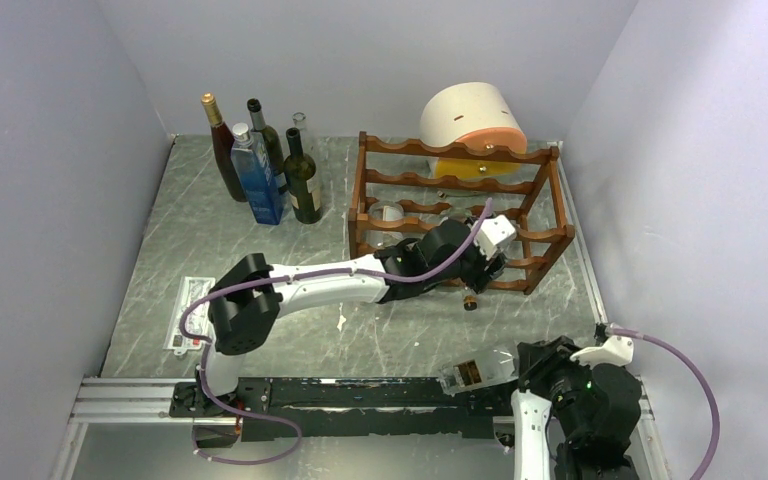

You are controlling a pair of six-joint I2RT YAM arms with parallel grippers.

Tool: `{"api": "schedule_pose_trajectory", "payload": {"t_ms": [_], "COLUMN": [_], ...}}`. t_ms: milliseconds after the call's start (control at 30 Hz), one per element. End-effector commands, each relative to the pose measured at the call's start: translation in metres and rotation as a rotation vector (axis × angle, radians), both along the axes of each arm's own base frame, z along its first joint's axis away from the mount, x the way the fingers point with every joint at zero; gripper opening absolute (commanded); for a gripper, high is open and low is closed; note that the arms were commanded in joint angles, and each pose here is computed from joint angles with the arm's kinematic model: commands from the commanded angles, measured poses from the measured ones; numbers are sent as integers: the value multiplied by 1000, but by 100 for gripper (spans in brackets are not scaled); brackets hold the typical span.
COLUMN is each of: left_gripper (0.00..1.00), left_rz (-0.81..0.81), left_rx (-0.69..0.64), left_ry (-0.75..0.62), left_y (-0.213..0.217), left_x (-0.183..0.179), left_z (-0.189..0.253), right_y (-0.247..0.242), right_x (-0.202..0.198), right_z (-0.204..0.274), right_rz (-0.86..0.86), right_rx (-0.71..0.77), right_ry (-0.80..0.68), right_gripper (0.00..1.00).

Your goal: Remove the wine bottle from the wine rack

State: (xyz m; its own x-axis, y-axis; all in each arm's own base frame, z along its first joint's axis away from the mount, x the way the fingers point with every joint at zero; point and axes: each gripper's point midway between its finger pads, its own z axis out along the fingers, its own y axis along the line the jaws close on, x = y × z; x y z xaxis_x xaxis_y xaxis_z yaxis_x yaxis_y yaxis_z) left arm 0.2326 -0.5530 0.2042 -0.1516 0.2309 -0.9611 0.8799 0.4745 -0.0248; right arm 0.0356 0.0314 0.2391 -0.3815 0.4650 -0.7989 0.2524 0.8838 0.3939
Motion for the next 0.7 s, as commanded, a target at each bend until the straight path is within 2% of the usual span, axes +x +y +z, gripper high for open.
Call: {"api": "schedule_pose_trajectory", "payload": {"t_ms": [0, 167, 400, 533, 667], "left_gripper": [72, 84, 91, 92, 92], "left_rz": [-60, -205, -399, -383, -226], "left_rx": [-48, -93, -153, -166, -126], "left_ry": [43, 133, 249, 270, 245], "left_y": [14, 35, 74, 82, 71], "left_x": [-3, -46, -109, -134, -139], "left_z": [44, 78, 104, 95, 72], "right_y": [4, 7, 19, 28, 33], "right_x": [21, 33, 57, 63, 68], "right_z": [37, 45, 47, 47, 53], "right_rz": [56, 83, 180, 263, 315], "right_rx": [-19, -5, 46, 69, 76], "right_ry": [-153, -147, -102, -63, -33], "right_gripper": [0, 0, 0, 0, 0]}}
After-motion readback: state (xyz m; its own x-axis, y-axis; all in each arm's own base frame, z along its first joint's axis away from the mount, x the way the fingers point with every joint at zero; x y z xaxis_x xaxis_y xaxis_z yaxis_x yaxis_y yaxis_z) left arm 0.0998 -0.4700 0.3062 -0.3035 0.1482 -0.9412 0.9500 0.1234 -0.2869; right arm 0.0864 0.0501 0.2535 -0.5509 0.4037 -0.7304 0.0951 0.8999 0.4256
